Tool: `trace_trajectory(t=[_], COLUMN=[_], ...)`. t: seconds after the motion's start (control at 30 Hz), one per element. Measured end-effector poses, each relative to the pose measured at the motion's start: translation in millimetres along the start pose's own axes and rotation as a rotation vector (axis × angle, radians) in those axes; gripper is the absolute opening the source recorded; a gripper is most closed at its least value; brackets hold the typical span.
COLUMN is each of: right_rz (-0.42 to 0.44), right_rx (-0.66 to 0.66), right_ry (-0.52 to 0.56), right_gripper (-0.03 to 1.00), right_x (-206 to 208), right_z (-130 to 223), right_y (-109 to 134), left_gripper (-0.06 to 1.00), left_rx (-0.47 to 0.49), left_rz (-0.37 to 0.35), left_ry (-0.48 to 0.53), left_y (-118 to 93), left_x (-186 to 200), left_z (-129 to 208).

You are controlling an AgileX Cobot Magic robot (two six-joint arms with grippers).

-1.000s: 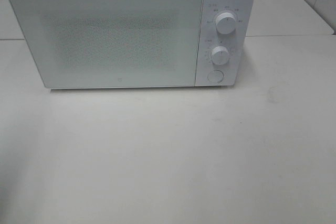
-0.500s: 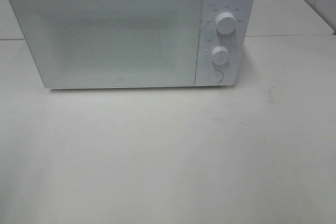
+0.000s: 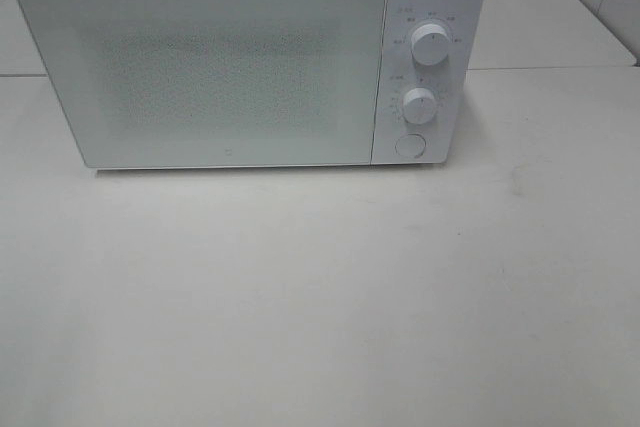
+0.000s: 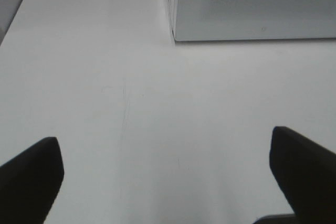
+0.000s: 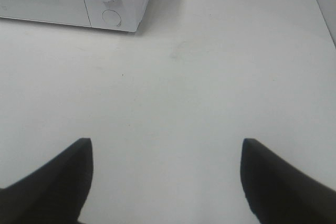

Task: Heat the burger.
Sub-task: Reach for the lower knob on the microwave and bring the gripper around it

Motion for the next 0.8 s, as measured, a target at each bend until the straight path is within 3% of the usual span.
trace_trajectory(t=[0.57, 0.8], right_rz=[0.0, -0.033], right_rx=[0.0, -0.012], right_ry=[-0.002, -0.113], right_gripper=[0.75, 0.75], right_x=[0, 5], right_z=[0, -20], right_y=[0, 5], left_gripper=[0.99, 0.99], left_rx=[-0.002, -0.002], left_rz=[0.0, 0.0], left_ry=[-0.02, -0.02], left_y=[0, 0], left_x=[3, 3], left_z=[0, 0])
Point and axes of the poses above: a point on each arm's last joint axis where the gripper is mounted, x pointing back along that axis away from the gripper, y along the wrist's bending axis when the last joint is at zero, z = x × y, the point moved 7 cm from there along -x, pointing out along that axis toward the gripper, and after that the axes turned 1 degree about x, right-handed, at the moved point
